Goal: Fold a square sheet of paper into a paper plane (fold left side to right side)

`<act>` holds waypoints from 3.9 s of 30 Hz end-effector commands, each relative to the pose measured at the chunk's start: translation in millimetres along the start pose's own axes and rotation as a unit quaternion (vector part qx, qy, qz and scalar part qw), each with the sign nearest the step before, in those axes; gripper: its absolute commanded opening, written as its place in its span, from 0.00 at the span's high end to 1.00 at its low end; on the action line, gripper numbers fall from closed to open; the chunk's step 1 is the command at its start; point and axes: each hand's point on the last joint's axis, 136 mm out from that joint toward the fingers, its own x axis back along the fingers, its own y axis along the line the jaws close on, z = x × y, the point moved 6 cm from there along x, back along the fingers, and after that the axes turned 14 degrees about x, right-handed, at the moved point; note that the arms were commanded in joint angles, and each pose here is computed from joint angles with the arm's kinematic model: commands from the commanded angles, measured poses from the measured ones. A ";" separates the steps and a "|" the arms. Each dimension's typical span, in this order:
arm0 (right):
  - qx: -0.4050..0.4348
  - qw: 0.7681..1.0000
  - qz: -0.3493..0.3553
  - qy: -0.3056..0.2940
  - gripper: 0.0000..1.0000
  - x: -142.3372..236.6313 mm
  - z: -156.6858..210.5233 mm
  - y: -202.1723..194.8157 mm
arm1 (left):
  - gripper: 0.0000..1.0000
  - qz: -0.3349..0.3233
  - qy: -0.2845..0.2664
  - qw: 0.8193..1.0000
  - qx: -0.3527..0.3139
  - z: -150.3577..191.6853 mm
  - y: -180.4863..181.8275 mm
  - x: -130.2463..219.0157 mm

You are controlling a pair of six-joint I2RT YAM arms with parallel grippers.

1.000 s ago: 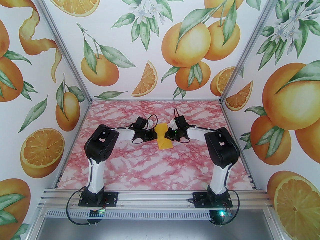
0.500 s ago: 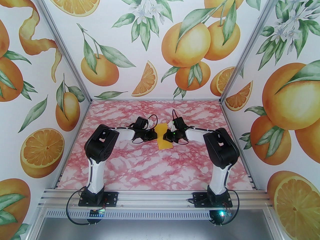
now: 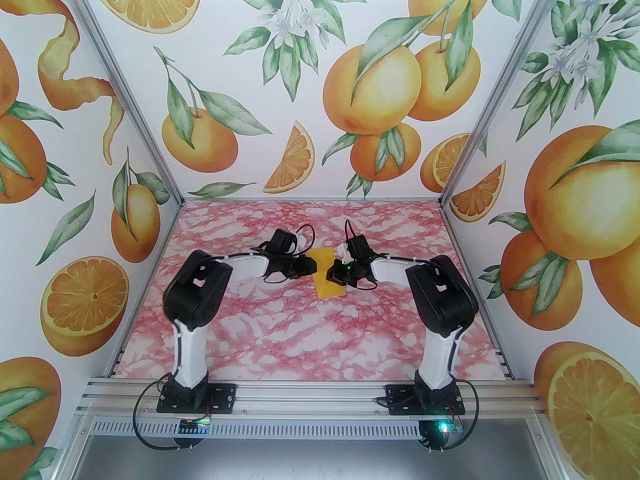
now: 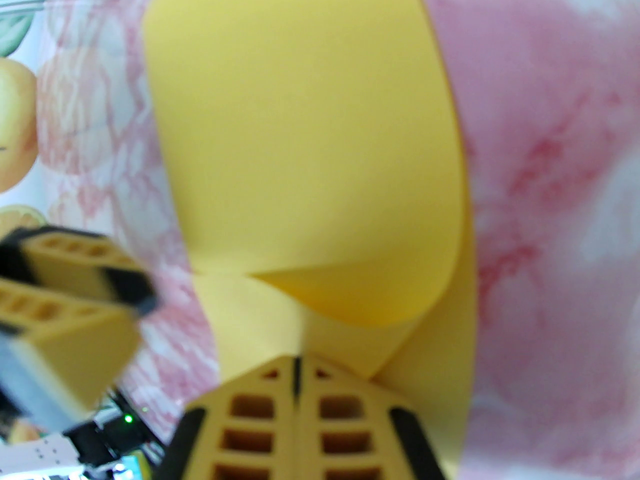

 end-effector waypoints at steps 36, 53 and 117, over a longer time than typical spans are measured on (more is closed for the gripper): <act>-0.013 1.000 0.021 0.016 1.00 -7.1 11.6 -12.8 | 1.00 -0.024 0.075 0.997 0.014 67.0 29.7 -38.3; -0.036 0.999 0.018 -0.002 1.00 -2.4 7.4 -24.1 | 1.00 -0.080 0.104 0.991 0.013 83.6 56.9 -41.3; -0.062 0.997 0.045 0.007 1.00 -2.4 10.7 -32.9 | 1.00 -0.091 0.137 0.986 0.017 130.7 84.3 -7.7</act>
